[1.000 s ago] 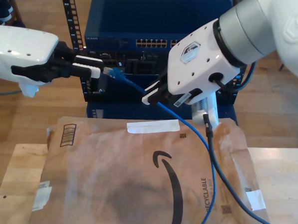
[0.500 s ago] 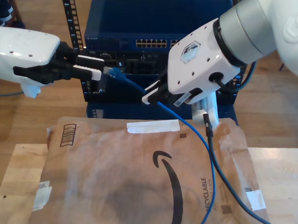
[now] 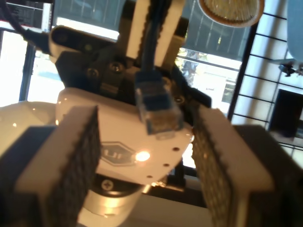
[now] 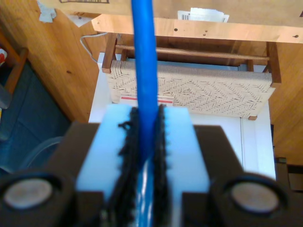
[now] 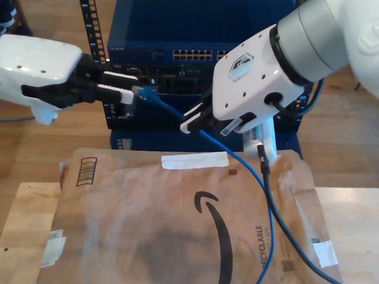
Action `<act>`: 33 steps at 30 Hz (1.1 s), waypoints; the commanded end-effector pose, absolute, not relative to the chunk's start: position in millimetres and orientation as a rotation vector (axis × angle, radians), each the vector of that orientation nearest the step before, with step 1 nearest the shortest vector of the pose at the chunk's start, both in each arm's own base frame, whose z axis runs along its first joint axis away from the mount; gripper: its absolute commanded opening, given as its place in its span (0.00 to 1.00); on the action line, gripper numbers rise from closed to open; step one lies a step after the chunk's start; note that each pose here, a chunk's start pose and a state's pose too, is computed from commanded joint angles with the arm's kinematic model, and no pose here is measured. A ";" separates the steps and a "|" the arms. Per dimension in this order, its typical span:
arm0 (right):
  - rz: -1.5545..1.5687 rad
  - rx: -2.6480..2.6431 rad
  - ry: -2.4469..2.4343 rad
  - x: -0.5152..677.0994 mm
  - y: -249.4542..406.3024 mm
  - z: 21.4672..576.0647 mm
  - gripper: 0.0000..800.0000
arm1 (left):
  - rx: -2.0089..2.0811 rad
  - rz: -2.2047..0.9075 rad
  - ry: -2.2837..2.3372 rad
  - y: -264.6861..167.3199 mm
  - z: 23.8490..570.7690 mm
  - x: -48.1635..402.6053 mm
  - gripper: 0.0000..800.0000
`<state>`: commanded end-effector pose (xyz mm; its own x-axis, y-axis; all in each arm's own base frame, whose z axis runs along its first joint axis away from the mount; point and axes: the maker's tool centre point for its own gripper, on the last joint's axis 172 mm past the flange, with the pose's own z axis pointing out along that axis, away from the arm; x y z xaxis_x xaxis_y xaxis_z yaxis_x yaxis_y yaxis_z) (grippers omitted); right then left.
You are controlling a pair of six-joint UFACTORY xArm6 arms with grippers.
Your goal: Grab the cable and plug it in
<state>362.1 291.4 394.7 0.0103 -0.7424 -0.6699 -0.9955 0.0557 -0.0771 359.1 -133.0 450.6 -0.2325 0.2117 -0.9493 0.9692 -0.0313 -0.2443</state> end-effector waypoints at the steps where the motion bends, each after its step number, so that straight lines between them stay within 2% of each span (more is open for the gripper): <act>1: 0.592 -1.739 1.786 361.9 291.3 393.9 0.00 | 1.285 -1.328 1.518 -134.1 450.6 358.7 0.34; 11: 0.588 -1.736 1.782 362.8 291.0 396.9 0.00 | 1.289 -1.329 1.519 -135.1 450.1 358.1 0.34; 24: 0.589 -1.738 1.782 362.5 291.6 396.2 0.00 | 1.285 -1.305 1.512 -134.4 443.6 360.2 0.23; 33: 0.590 -1.739 1.783 362.2 291.6 396.1 0.00 | 1.288 -1.300 1.507 -134.5 443.0 360.0 0.20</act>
